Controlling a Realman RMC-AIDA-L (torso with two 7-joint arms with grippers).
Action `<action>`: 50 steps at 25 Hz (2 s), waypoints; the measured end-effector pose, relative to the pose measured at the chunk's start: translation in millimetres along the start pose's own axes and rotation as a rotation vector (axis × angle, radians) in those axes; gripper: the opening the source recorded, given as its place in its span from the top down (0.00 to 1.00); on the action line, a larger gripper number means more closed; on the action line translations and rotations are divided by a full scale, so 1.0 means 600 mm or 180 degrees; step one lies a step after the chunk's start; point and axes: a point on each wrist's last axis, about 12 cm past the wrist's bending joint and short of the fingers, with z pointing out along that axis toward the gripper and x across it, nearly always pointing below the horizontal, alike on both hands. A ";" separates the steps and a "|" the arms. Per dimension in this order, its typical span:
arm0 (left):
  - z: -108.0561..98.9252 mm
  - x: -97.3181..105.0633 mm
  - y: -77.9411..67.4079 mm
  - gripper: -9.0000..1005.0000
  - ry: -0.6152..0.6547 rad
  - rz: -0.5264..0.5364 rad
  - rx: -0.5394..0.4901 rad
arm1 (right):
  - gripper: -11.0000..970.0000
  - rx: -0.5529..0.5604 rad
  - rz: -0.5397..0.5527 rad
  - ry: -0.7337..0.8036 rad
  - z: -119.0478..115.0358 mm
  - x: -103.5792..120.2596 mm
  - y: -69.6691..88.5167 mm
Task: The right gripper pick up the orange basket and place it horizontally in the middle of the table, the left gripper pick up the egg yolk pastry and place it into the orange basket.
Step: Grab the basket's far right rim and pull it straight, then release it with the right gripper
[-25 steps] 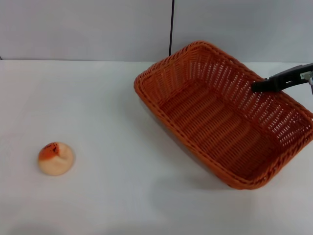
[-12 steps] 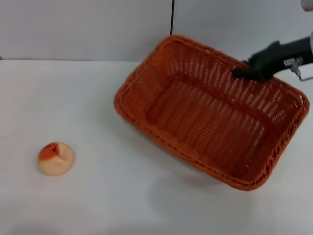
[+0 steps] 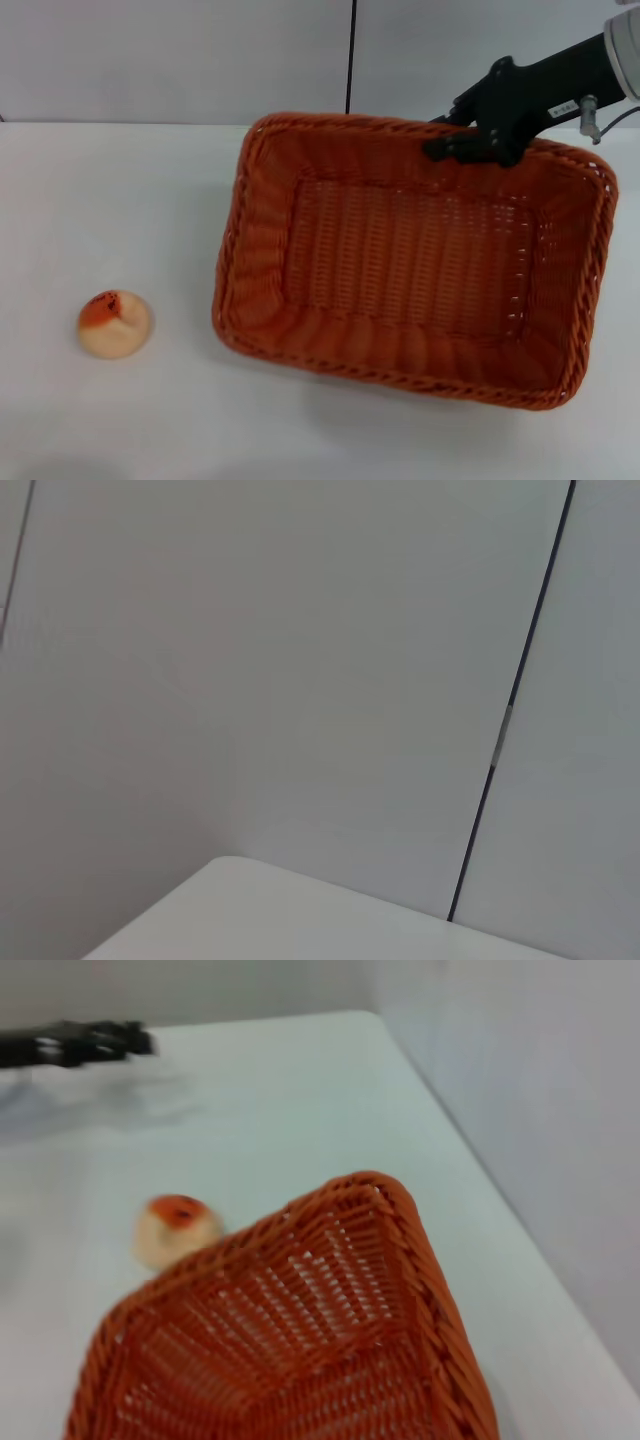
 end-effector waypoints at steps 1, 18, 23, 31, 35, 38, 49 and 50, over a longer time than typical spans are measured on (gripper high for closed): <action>-0.003 0.000 0.001 0.21 -0.0004 -0.0002 -0.0009 | 0.81 0.0000 0.0000 0.0000 0.000 0.000 0.000; -0.004 0.002 -0.004 0.21 -0.0003 -0.0024 0.0039 | 0.81 -0.0472 -0.0155 -0.0124 0.035 0.024 0.031; -0.007 0.003 -0.005 0.21 -0.0007 -0.0036 0.0041 | 0.82 -0.0454 -0.0164 -0.0216 0.047 0.030 0.037; -0.014 0.003 -0.005 0.21 -0.0022 -0.0040 0.0036 | 0.77 -0.0344 -0.0178 -0.0342 0.047 0.039 0.040; -0.015 0.003 -0.004 0.21 -0.0020 -0.0040 0.0032 | 0.74 -0.0394 -0.0206 -0.0261 0.062 0.043 0.048; -0.014 0.003 -0.005 0.21 -0.0023 -0.0040 0.0037 | 0.72 -0.0399 -0.0220 -0.0218 0.067 0.045 0.050; -0.011 0.004 -0.006 0.21 -0.0012 -0.0040 0.0042 | 0.63 -0.0280 -0.0193 -0.0200 0.073 0.052 0.049; -0.011 0.004 -0.005 0.21 -0.0010 -0.0040 0.0040 | 0.62 -0.0265 -0.0187 -0.0201 0.072 0.053 0.048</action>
